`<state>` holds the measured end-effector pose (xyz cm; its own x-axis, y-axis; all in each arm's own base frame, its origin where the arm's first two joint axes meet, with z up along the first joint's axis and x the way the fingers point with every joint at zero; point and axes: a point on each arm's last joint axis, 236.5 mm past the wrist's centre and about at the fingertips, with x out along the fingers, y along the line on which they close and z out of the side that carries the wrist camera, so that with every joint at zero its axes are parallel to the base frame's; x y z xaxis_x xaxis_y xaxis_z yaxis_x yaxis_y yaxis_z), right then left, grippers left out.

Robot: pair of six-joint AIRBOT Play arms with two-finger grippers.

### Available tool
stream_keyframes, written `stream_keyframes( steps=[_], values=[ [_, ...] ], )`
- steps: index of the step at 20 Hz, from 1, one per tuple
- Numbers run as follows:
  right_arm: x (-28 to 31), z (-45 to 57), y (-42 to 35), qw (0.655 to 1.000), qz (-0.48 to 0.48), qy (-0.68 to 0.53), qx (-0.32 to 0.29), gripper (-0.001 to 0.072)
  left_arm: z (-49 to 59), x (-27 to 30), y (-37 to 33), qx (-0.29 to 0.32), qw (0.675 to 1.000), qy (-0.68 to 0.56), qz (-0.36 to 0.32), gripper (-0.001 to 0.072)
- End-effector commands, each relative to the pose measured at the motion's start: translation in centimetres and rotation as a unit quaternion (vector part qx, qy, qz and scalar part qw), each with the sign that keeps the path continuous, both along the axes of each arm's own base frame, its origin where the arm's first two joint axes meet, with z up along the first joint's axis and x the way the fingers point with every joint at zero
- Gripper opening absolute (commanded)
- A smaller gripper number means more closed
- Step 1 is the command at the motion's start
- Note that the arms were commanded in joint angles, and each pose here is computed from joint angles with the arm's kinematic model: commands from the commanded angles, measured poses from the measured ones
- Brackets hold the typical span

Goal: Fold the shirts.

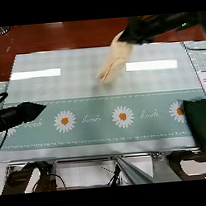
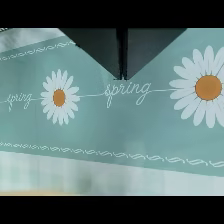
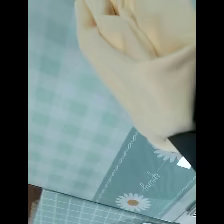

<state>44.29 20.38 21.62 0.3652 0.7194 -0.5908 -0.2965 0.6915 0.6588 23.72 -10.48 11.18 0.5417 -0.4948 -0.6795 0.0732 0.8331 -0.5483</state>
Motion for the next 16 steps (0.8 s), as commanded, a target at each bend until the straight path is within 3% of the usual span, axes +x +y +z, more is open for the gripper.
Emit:
stream_keyframes(
  steps=[1,4,7,11,13,16],
  values=[
    [-2.2,2.7,-9.1,0.997,-0.068,0.043,-0.022,0.0025,0.0,0.0,0.0,0.0,1.0,0.001,-0.001,0.0018],
    [-6.0,2.6,-17.7,0.983,-0.141,0.099,-0.06,0.0025,0.0,0.0,0.0,0.0,1.0,0.001,0.0,0.0018],
    [-10.5,1.9,-26.2,0.947,-0.259,0.13,-0.138,0.0025,0.0,0.0,0.0,0.0,1.0,0.001,-0.001,0.0018],
    [-18.2,0.4,-32.6,0.887,-0.386,0.169,-0.19,0.0025,0.0,0.0,0.0,0.0,1.0,0.001,0.0,0.0018],
    [-23.5,-1.8,-34.7,0.843,-0.44,0.211,-0.227,0.0026,0.0,0.0,0.0,0.0,1.0,0.001,0.0,0.0018],
    [-34.2,-5.1,-37.8,0.718,-0.548,0.307,-0.3,0.0026,0.0,0.0,0.0,0.0,1.0,0.0,0.0,0.002]
  ],
)
